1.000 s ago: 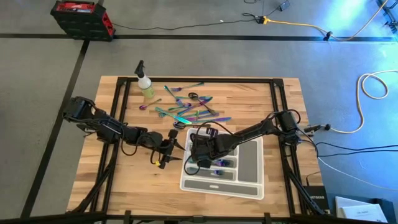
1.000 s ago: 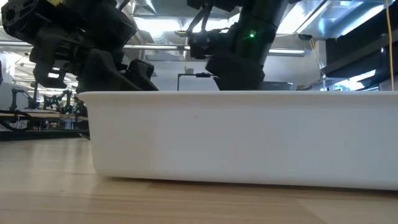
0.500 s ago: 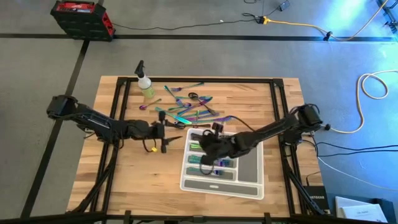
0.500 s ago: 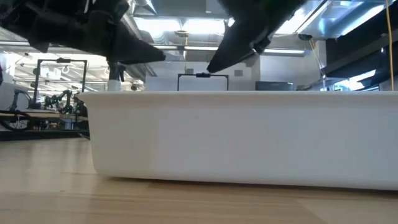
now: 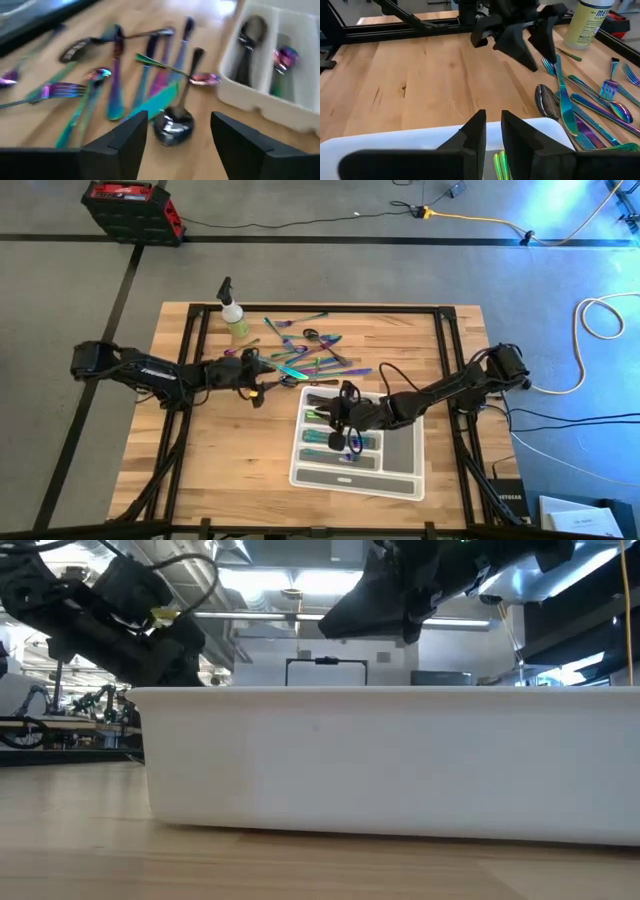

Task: Sort silverware
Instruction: Put the black spoon into the white silverware tray

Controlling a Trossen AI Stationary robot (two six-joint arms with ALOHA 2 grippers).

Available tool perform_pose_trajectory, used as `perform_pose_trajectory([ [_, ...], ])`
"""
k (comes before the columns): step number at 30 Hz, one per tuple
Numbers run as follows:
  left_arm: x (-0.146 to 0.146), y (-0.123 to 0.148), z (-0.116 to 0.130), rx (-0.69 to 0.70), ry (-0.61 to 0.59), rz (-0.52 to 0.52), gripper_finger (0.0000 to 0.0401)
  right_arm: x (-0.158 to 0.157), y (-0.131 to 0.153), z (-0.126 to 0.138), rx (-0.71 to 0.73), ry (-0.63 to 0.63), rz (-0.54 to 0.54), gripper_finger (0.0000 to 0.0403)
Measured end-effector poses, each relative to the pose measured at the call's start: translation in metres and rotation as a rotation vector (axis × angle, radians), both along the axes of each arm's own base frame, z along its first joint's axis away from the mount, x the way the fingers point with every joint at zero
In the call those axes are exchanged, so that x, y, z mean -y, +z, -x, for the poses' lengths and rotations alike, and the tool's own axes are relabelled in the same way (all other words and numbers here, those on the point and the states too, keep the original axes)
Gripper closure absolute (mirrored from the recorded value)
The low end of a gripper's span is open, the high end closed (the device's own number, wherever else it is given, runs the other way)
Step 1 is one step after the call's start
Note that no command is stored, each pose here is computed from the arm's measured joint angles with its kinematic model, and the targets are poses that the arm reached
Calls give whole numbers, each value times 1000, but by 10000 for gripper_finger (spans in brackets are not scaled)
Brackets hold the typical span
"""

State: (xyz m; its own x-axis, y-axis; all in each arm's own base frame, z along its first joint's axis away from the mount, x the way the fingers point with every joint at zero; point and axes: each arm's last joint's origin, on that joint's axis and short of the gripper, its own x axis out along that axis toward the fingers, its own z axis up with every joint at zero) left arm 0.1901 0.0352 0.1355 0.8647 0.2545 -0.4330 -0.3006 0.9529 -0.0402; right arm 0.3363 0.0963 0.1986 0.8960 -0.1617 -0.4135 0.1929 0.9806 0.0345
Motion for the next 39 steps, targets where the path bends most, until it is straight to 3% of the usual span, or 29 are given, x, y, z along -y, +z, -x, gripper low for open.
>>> perform_pose_trajectory([
  [5,0,2,-3,-66,-153,-120,198,-2,0,0,-5,68,-32,359],
  [12,-2,1,-7,-274,-337,-508,198,-3,0,0,-7,89,-43,359],
  [16,-4,4,-14,-328,-397,-608,198,-3,0,0,-7,89,-43,359],
  [21,-6,-9,-21,-526,-489,-747,198,-3,0,0,-7,89,-42,359],
  [26,-5,-19,-32,-594,-564,-813,198,-3,0,0,-7,90,-42,359],
  [34,-7,-25,-46,-584,-566,-866,198,-3,0,0,-8,90,-40,359],
  [39,-15,-31,-51,-586,-563,-830,209,-3,0,0,-9,91,-38,359],
])
